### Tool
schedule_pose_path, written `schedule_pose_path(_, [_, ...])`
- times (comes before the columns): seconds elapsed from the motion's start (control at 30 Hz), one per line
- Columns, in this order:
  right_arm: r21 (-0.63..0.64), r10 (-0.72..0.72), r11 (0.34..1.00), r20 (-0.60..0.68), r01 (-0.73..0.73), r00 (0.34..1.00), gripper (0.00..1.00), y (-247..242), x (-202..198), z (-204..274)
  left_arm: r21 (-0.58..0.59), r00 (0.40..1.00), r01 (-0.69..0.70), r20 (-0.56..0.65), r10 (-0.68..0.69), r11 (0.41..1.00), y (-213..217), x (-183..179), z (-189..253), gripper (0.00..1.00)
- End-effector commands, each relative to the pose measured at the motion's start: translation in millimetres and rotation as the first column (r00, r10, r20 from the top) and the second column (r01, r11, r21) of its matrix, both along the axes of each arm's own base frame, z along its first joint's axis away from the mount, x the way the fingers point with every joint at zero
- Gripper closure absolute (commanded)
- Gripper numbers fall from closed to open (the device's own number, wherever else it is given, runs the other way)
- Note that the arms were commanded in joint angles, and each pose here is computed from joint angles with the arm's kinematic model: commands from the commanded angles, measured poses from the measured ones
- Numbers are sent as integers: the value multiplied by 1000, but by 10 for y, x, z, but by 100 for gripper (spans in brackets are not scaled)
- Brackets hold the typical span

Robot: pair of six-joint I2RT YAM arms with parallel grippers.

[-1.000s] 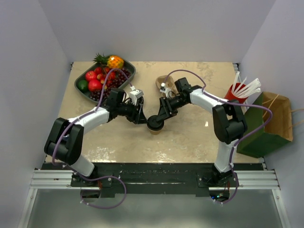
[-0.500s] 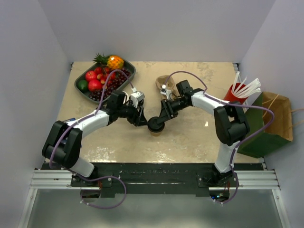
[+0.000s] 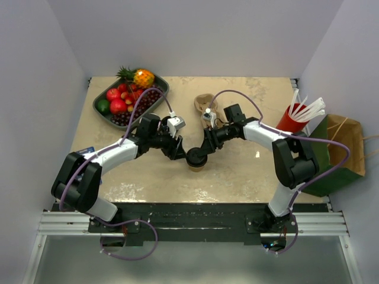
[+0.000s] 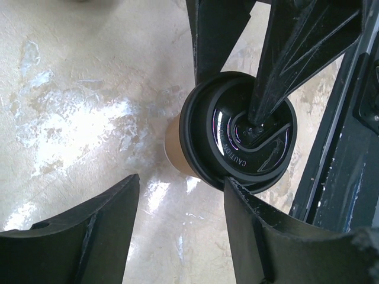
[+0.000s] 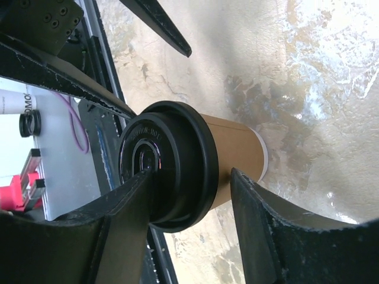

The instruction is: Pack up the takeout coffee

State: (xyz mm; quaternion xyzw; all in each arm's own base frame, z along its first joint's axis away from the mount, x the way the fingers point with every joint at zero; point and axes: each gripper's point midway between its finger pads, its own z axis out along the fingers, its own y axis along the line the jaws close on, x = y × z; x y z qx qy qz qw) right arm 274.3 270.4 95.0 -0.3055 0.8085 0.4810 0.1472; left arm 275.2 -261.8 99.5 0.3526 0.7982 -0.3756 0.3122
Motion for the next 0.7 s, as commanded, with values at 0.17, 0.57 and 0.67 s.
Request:
schedule_pose_path(0.17, [118, 90, 988, 89, -100, 992, 21, 115, 2, 295, -20, 996, 67, 64, -65, 998, -68, -55, 59, 37])
schedule_pose_path(0.57, [51, 144, 986, 195, -156, 970, 1, 20, 30, 353, -52, 991, 92, 101, -86, 994, -119, -35, 209, 37])
schedule_pose_path(0.67, [37, 120, 991, 240, -132, 963, 1, 6, 137, 386, -73, 990, 110, 97, -102, 991, -153, -55, 250, 36])
